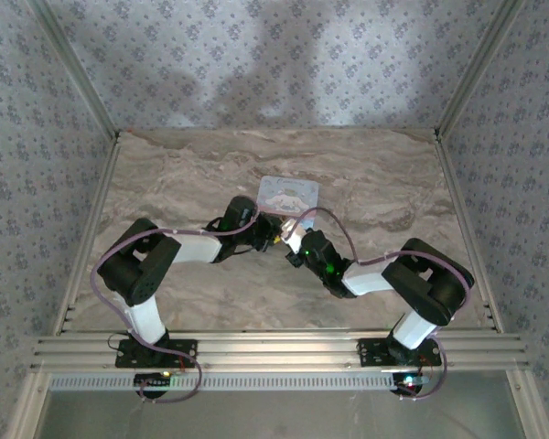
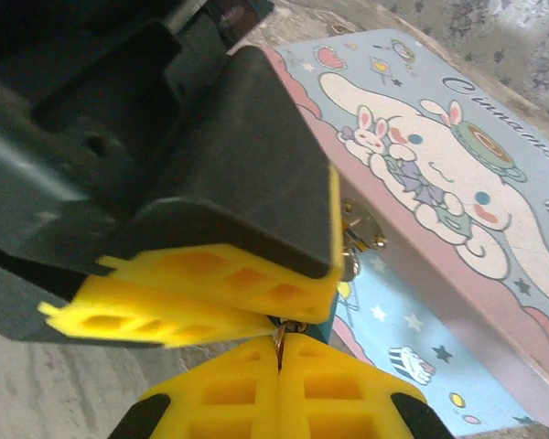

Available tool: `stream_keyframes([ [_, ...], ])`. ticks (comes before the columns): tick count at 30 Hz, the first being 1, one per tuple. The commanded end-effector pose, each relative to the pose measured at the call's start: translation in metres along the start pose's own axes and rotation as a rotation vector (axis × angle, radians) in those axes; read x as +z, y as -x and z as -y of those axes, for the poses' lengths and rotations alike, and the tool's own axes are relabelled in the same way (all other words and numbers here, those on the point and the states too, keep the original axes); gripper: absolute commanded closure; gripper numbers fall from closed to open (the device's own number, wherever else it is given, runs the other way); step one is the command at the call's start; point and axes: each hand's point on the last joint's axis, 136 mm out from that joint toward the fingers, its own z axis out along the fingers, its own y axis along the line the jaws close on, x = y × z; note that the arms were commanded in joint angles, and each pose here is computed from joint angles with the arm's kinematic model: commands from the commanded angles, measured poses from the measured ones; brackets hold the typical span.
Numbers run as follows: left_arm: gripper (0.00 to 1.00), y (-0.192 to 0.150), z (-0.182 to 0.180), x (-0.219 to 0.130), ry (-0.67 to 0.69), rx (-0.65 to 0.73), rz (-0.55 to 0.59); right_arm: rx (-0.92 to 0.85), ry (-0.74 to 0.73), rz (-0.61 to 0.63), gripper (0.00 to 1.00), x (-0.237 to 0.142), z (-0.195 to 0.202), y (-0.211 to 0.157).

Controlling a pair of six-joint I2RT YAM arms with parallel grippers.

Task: Unlock the padlock with the key

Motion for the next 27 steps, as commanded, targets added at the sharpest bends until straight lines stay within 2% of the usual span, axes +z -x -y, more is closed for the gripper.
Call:
stream_keyframes([
  [1, 0.79, -0.014, 0.007, -0.006, 0.000, 0.045, -0.048, 0.076, 0.005, 0.046, 1.00, 0.001, 0.001, 0.009],
  [8, 0.66, -0.003, 0.010, -0.025, 0.024, 0.090, 0.004, 0.207, 0.044, 0.062, 1.00, -0.003, 0.000, 0.003],
  [15, 0.64, 0.008, 0.013, -0.045, 0.050, 0.144, 0.056, 0.341, 0.084, 0.078, 1.00, -0.005, 0.001, 0.005],
  [20, 0.62, 0.017, 0.014, -0.059, 0.060, 0.176, 0.100, 0.499, 0.130, 0.073, 1.00, -0.008, 0.004, 0.007],
  [27, 0.54, 0.024, 0.017, -0.073, 0.074, 0.232, 0.144, 0.691, 0.159, 0.053, 1.00, -0.012, 0.007, 0.006],
])
